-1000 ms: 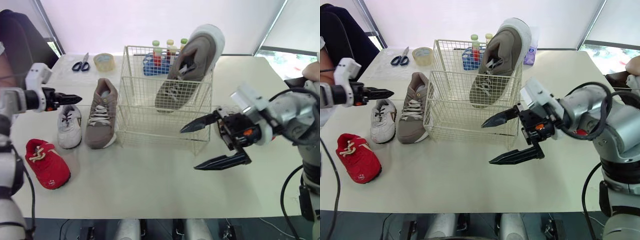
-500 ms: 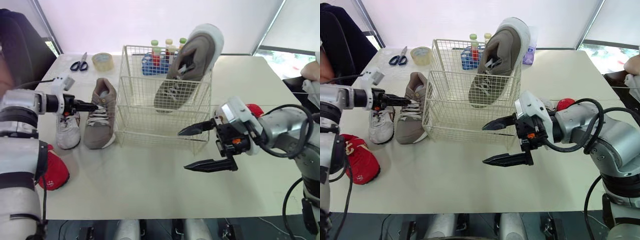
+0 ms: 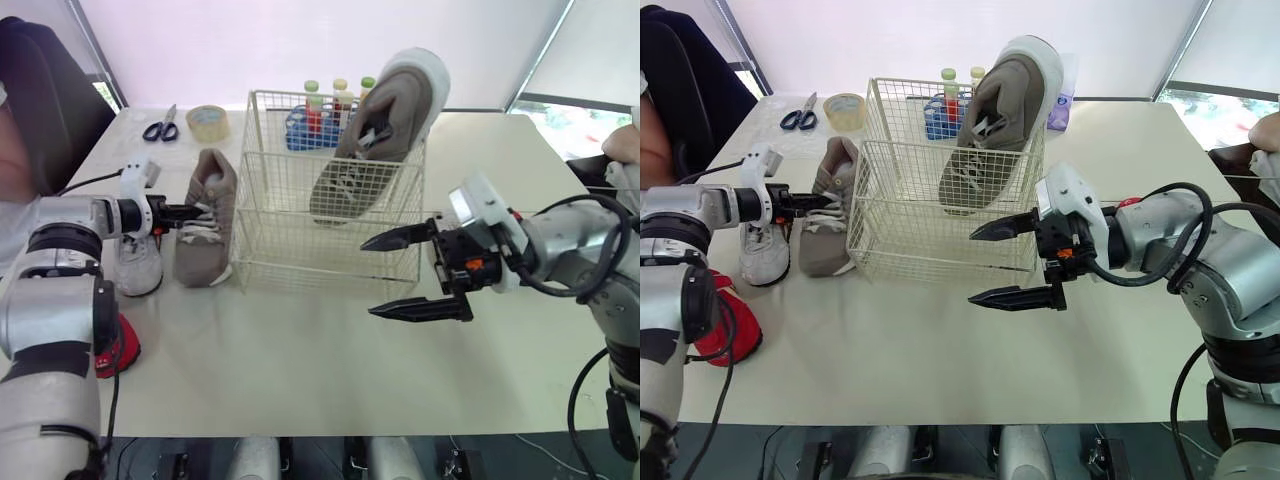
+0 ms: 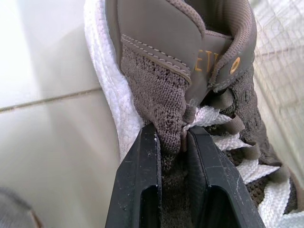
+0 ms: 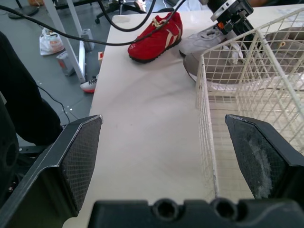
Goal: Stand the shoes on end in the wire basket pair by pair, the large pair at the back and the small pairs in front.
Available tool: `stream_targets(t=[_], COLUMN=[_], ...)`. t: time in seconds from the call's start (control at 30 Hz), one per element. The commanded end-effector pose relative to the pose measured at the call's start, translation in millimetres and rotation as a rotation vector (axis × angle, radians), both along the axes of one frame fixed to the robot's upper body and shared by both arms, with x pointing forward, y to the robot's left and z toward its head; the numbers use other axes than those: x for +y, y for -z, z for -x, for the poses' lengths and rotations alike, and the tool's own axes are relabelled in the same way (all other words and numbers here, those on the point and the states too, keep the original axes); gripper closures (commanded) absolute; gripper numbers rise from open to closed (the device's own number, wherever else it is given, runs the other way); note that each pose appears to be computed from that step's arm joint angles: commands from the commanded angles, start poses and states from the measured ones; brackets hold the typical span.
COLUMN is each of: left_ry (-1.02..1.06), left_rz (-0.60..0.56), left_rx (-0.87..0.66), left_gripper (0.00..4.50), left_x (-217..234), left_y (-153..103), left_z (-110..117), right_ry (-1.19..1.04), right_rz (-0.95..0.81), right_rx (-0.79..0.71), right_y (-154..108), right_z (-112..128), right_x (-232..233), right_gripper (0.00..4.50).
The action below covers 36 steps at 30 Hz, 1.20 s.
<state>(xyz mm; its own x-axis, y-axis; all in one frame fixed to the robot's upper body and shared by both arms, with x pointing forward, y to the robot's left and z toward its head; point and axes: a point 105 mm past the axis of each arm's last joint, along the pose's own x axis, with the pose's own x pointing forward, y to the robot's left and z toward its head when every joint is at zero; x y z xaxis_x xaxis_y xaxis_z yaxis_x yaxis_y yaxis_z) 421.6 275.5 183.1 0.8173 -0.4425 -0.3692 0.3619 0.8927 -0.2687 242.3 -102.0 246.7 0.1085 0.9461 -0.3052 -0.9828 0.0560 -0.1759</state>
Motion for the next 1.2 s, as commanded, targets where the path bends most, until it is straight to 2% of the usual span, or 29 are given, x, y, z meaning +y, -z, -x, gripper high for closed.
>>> stream_targets(t=[0.03,0.1,0.17,0.27,0.3,0.33,0.4,0.47,0.57,0.63,0.7,0.97,1.2], left_ry=[-0.128,-0.194,-0.21,-0.173,-0.149,-0.117,-0.088,-0.052,0.004,0.029,0.025,0.023,0.001], left_rz=[0.08,0.057,0.046,-0.077,-0.072,-0.034,-0.016,-0.03,-0.027,0.03,0.021,-0.061,-0.082], left_rx=[-0.42,-0.684,-0.795,-1.079,-1.185,-1.269,-1.37,-1.426,-1.472,-1.472,-1.47,-1.388,-1.302], left_gripper=[4.34,4.34,4.34,4.34,4.34,4.34,4.34,4.34,4.34,4.34,4.34,4.34,4.34], left_x=[19.1,29.4,28.7,0.1,-16.6,-32.7,-57.2,-86.7,-125.7,-138.3,-151.0,-171.1,-165.0], left_y=[-104.6,-156.0,-188.4,-253.4,-273.5,-288.2,-300.7,-298.4,-281.1,-271.0,-257.8,-206.3,-168.7], left_z=[-9.7,-1.7,8.5,36.6,48.4,58.8,69.4,67.0,55.6,50.2,41.2,16.7,14.5], right_ry=[0.082,0.132,0.176,0.264,0.328,0.383,0.447,0.483,0.48,0.471,0.492,0.511,0.508], right_rz=[-0.039,-0.058,-0.091,-0.114,-0.086,-0.054,-0.046,-0.065,-0.073,-0.092,-0.093,-0.086,-0.091], right_rx=[-0.081,-0.104,-0.123,-0.132,-0.123,-0.117,-0.112,-0.128,-0.14,-0.14,-0.142,-0.148,-0.142], right_y=[-23.5,-32.3,-45.0,-62.6,-62.8,-61.7,-64.2,-68.7,-69.2,-71.0,-72.6,-77.1,-71.1], right_z=[-5.6,-8.7,-9.7,-9.7,-12.0,-13.4,-14.0,-14.7,-11.4,-9.8,-9.5,-4.3,-7.5], right_x=[-11.3,-18.4,-26.2,-44.3,-53.4,-61.9,-73.0,-79.8,-78.9,-77.8,-81.9,-86.1,-84.8], right_gripper=[0.0,0.0,0.0,0.0,0.0,0.0,0.0,0.0,0.0,0.0,0.0,0.0,0.0])
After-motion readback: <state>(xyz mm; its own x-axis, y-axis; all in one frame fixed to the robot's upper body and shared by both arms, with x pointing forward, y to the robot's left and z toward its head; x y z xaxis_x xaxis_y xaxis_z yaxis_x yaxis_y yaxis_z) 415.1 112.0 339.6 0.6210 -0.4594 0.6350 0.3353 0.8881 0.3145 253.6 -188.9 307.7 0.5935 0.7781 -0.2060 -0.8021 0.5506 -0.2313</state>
